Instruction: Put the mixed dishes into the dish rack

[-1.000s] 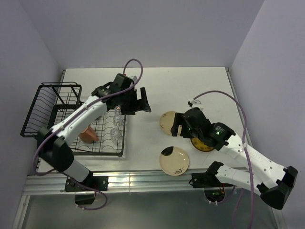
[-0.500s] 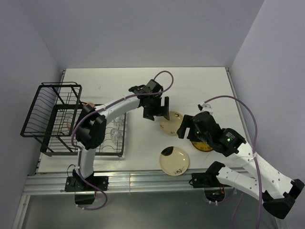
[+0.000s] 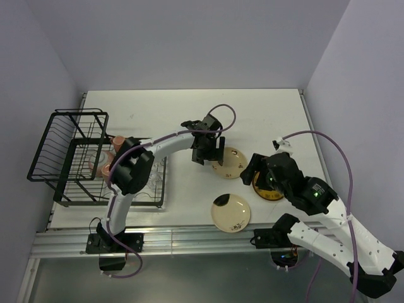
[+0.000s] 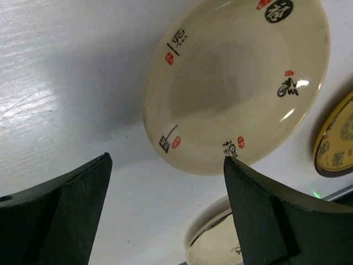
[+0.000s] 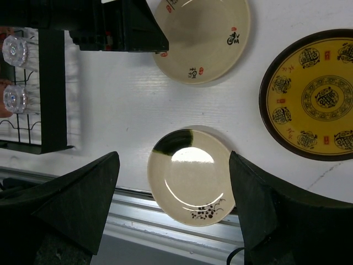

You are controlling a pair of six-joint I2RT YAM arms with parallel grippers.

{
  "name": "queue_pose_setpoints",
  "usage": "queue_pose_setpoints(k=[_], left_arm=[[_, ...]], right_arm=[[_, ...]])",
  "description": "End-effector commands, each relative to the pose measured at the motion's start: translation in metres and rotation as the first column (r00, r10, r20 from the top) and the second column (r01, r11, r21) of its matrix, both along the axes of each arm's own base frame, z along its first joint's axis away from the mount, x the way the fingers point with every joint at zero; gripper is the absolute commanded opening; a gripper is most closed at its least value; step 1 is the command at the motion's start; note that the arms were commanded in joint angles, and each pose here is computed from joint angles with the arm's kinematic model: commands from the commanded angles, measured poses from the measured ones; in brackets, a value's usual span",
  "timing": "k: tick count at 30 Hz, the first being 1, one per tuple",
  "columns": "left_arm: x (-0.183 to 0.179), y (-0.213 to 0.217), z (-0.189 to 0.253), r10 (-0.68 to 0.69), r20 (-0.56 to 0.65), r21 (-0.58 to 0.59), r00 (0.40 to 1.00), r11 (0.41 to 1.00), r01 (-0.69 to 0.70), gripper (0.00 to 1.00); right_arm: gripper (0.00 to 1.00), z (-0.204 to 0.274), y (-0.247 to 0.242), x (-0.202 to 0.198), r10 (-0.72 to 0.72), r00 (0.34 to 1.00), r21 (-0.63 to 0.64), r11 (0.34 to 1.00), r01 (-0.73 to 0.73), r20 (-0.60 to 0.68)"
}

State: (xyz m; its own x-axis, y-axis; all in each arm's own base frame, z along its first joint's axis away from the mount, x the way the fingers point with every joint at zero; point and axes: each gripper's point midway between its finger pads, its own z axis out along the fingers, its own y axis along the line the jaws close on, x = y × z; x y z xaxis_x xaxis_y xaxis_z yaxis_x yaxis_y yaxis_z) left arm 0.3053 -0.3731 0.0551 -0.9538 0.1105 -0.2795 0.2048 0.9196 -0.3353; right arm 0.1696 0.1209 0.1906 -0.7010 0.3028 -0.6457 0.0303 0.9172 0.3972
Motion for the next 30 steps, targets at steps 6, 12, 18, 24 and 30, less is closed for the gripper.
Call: queue_pose_setpoints(k=[6, 12, 18, 24, 30], left_arm=[[0.014, -0.019, -0.009, 0.017, 0.068, 0.028, 0.998, 0.999, -0.018, 0.8], [0.016, -0.03, -0.014, 0.022, 0.117, 0.075, 0.993, 0.997, -0.031, 0.71], [0.007, -0.021, -0.044, 0.027, 0.078, 0.166, 0.997, 0.985, -0.04, 0.65], [0.0, -0.012, -0.061, 0.028, 0.063, 0.191, 0.998, 0.981, -0.04, 0.26], [0.0, -0.005, -0.057, 0.031, 0.068, 0.182, 0.997, 0.982, -0.043, 0.0]], right_arm=[[0.88, -0.002, -0.014, -0.006, -0.054, 0.999, 0.0, 0.999, 0.054, 0.007], [0.87, -0.007, -0.017, -0.011, -0.064, 0.998, 0.012, 0.998, 0.064, -0.003], [0.87, -0.003, -0.021, -0.013, -0.07, 0.998, 0.013, 0.997, 0.07, 0.005], [0.87, -0.002, -0.024, -0.015, -0.073, 0.997, 0.005, 0.997, 0.073, 0.008], [0.87, 0.0, -0.022, -0.014, -0.06, 0.998, 0.001, 0.998, 0.06, 0.009]])
